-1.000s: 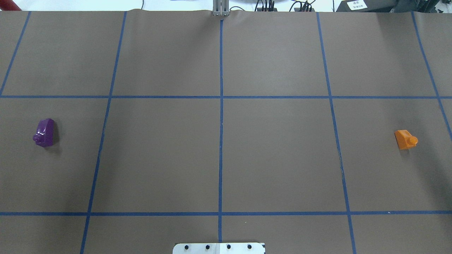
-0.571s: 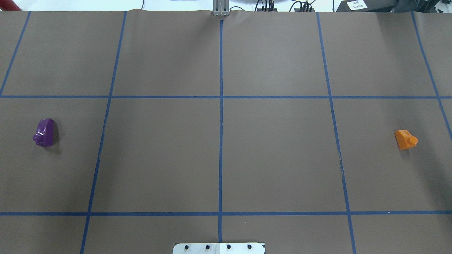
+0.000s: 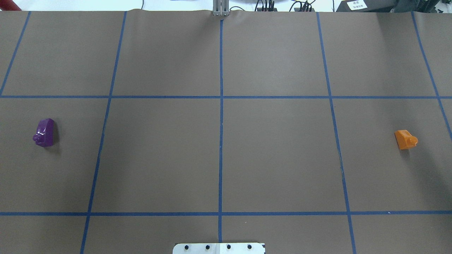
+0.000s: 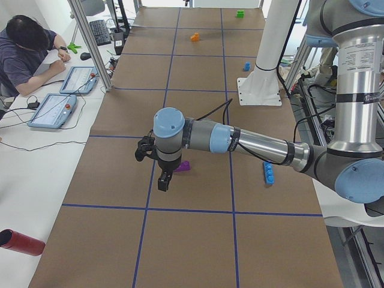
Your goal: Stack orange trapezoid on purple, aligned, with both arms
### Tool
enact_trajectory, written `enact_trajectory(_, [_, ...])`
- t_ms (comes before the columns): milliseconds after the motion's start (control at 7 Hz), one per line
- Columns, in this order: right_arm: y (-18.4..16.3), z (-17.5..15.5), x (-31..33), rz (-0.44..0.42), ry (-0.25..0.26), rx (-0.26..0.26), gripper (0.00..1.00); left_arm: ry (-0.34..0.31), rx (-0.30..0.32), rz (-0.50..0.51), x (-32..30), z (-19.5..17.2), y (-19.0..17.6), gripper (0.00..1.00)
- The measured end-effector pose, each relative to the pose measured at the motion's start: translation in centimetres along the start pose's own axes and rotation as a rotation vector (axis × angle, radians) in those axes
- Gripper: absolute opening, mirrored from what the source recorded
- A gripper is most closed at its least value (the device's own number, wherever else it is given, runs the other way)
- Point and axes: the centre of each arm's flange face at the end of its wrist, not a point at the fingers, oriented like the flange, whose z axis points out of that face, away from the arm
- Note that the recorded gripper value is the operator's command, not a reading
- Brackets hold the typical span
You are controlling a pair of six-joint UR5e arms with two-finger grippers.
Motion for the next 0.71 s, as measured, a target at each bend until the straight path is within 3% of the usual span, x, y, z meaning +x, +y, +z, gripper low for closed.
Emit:
enact_trajectory(429, [-2.0, 2.6, -4.3, -0.012, -0.025, -0.027, 1.0, 0.033, 0.016, 0.035, 2.0, 1.3, -1.3, 1.0])
enact_trajectory(714, [-2.6, 3.6, -6.3, 0.007, -0.039, -0.034, 1.0, 0.067, -0.025, -0.108, 4.0, 5.5, -0.6, 1.0])
